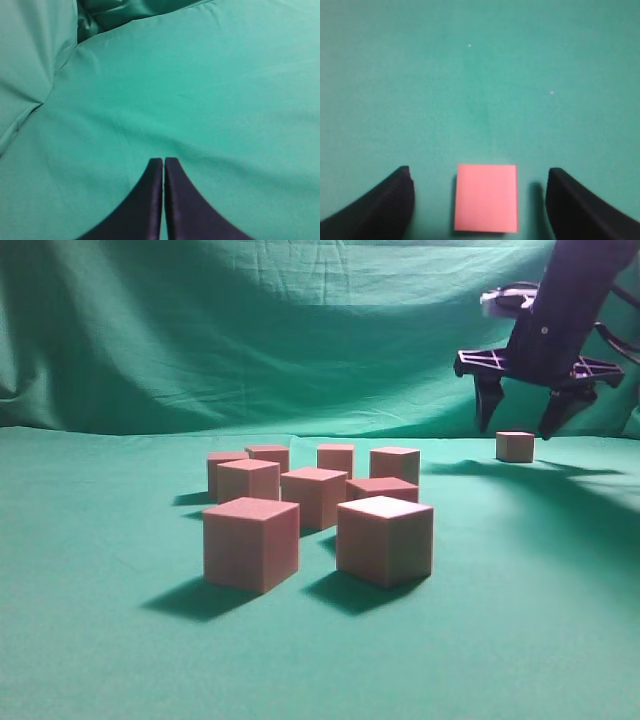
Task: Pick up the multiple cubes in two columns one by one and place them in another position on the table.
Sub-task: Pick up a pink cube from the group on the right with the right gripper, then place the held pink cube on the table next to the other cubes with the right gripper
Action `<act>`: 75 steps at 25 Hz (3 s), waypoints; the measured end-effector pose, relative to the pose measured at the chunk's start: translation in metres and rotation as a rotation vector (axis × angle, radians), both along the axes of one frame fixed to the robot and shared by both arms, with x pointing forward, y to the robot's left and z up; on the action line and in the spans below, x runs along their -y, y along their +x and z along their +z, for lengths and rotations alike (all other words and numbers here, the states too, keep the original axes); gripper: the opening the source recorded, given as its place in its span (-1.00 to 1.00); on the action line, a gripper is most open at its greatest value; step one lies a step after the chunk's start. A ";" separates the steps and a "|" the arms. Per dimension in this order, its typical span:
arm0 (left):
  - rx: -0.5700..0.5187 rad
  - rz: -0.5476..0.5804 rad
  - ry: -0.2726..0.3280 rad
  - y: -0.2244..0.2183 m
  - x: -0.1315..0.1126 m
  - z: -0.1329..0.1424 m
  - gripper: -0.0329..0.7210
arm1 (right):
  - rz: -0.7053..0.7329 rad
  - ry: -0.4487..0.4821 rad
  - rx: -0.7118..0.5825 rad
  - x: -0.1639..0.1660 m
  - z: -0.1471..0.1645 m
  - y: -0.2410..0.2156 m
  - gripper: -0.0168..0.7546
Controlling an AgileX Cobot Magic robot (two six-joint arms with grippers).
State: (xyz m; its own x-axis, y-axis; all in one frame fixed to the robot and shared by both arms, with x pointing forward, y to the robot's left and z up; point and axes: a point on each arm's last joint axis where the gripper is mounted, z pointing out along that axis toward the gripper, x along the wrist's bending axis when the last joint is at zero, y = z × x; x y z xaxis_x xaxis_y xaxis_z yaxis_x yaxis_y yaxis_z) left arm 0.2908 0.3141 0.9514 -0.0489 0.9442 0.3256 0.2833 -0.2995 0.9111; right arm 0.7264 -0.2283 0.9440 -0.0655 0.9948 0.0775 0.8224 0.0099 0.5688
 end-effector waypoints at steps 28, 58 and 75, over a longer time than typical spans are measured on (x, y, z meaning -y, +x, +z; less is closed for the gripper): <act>0.000 0.000 0.000 0.000 0.000 0.000 -0.91 | 0.400 -0.019 0.054 -0.106 0.155 -0.151 -0.28; 0.000 0.000 0.000 0.000 0.000 0.000 -0.91 | 0.698 -0.119 -0.265 -0.266 0.009 -0.267 -0.28; 0.000 0.000 0.000 0.000 0.000 0.000 -0.91 | 0.788 -0.162 -0.238 -0.278 0.058 -0.258 0.45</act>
